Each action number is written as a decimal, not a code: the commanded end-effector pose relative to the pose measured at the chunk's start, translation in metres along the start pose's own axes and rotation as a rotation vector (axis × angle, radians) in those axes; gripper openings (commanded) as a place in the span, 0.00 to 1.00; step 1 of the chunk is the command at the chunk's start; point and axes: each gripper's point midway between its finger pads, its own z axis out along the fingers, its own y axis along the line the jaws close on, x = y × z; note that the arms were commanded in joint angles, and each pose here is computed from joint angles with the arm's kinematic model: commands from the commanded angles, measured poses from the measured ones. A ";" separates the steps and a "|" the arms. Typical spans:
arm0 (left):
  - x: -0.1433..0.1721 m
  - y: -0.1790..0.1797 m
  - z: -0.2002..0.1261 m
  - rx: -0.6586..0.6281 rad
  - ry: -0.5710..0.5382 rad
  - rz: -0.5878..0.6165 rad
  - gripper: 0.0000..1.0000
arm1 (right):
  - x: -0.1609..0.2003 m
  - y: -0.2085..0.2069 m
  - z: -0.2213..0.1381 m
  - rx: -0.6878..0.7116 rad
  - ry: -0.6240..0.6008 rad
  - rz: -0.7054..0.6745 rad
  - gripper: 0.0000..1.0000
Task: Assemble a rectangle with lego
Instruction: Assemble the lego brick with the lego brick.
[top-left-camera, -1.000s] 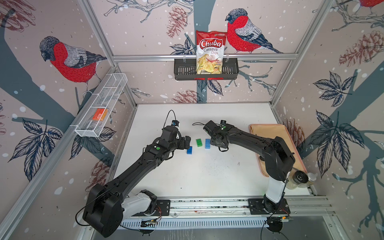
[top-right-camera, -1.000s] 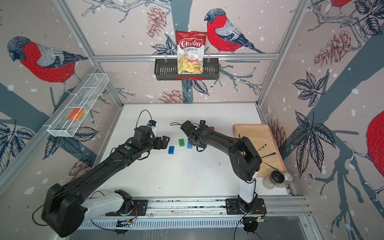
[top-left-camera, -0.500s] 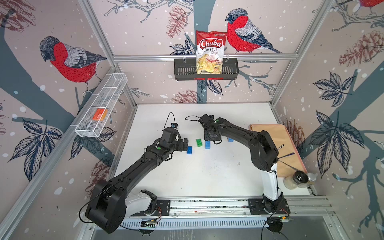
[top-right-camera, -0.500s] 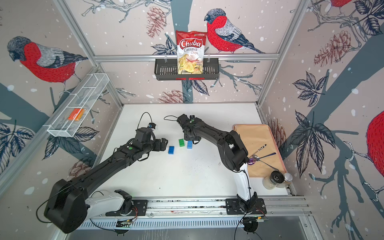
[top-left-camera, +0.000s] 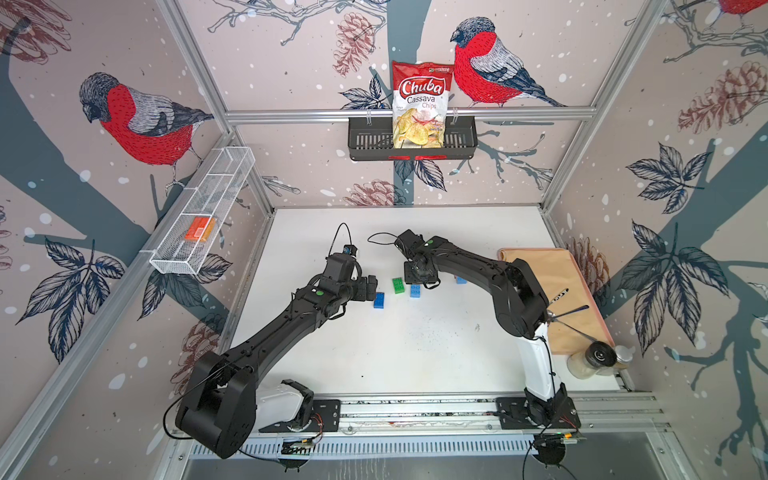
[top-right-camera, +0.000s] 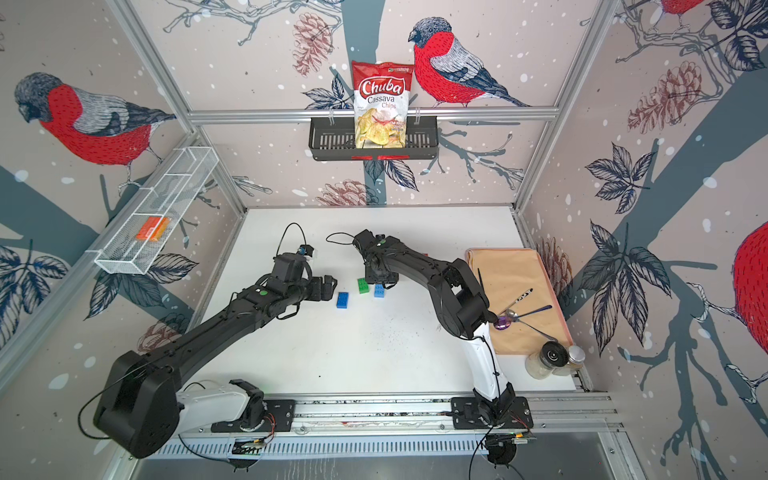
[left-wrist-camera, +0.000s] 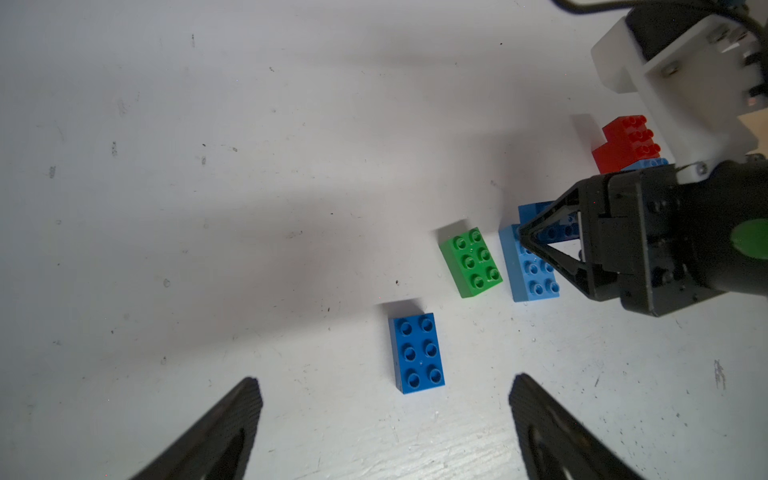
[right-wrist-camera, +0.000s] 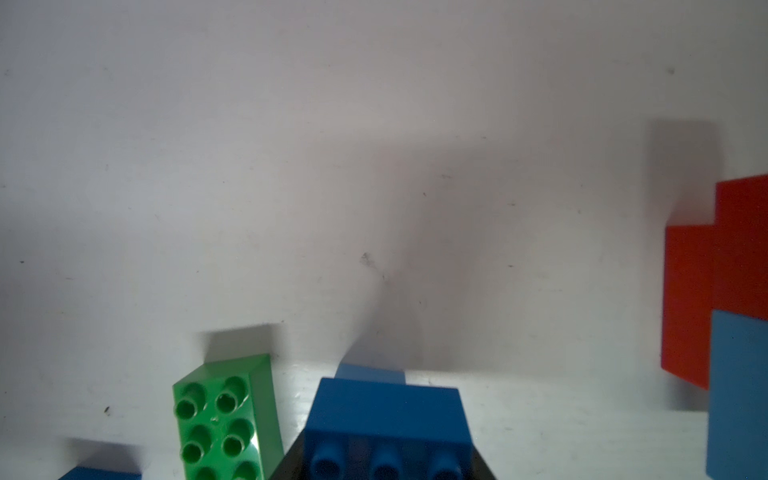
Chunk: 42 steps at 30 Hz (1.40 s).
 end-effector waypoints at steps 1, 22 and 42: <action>-0.004 -0.003 0.000 0.016 -0.011 0.011 0.93 | 0.000 0.001 0.005 -0.016 0.007 0.023 0.50; -0.006 -0.002 0.001 0.031 -0.008 -0.001 0.93 | 0.017 -0.008 0.026 0.042 0.059 0.027 0.50; -0.006 -0.004 -0.001 0.042 -0.009 -0.002 0.93 | 0.035 -0.020 0.032 0.034 0.187 -0.017 0.49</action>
